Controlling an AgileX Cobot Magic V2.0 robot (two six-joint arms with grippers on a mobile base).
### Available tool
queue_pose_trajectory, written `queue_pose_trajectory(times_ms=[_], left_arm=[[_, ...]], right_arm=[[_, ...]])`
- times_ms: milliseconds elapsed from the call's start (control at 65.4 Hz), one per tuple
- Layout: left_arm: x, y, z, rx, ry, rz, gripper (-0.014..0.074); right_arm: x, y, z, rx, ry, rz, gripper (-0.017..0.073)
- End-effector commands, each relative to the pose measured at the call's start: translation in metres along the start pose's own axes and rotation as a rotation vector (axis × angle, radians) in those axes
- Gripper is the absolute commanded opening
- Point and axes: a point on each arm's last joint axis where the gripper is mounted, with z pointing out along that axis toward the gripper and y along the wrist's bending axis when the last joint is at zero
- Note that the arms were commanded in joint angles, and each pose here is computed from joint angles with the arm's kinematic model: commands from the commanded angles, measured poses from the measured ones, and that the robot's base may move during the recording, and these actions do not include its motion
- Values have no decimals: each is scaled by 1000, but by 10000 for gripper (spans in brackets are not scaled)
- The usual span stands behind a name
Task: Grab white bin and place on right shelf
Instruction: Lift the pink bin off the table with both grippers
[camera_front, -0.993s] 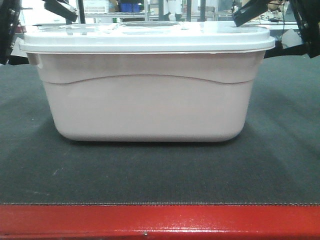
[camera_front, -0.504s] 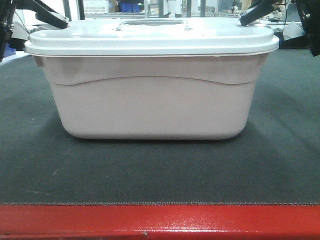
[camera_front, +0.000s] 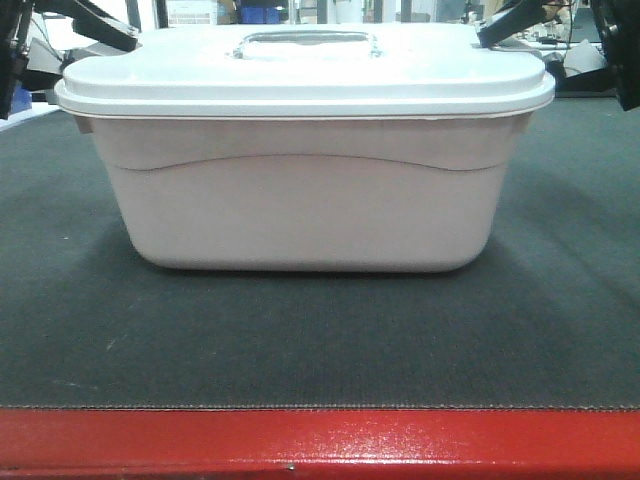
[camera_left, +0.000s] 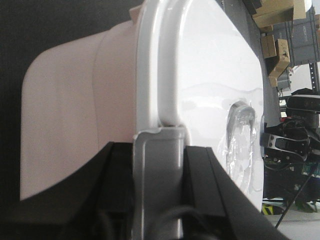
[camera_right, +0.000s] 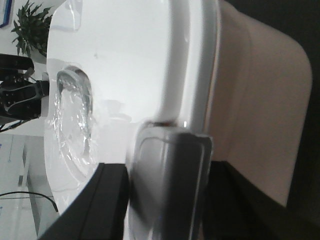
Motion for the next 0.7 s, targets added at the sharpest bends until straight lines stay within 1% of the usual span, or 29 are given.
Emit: queue_pose_trajectory(times_ms=[0, 46, 76, 153, 245, 352, 397, 413, 504, 520, 565, 688], left_arm=[[-4, -52, -12, 194, 10, 96, -126], [-7, -59, -14, 209, 12, 117, -125], [-9, -63, -16, 216, 13, 115, -125], [-15, -77, -21, 234, 12, 139, -125], [-22, -93, -28, 245, -9, 193, -125], [-31, -112, -36, 262, -35, 230, -125], [-34, -124, -41, 272, -51, 264, -125], [-34, -125, -41, 273, -53, 269, -125], [-36, -148, -50, 299, -78, 341, -125], [-36, -151, -50, 303, -79, 344, -125], [-36, -166, -56, 314, -90, 379, -125], [-29, -194, -66, 332, -105, 462, -125]], right_arm=[[-6, 45, -13, -200, -44, -55, 62], [-7, 49, -14, -212, -42, -66, 62], [-8, 52, -16, -217, -42, -75, 62], [-12, 65, -22, -230, -51, -105, 70], [-17, 82, -31, -238, -75, -158, 72], [-22, 107, -44, -250, -107, -233, 72], [-23, 118, -50, -256, -123, -265, 72], [-23, 120, -51, -257, -125, -270, 72], [-24, 139, -61, -267, -148, -322, 72], [-24, 141, -62, -268, -152, -331, 72], [-24, 151, -68, -273, -164, -355, 72], [-19, 170, -78, -280, -187, -402, 72]])
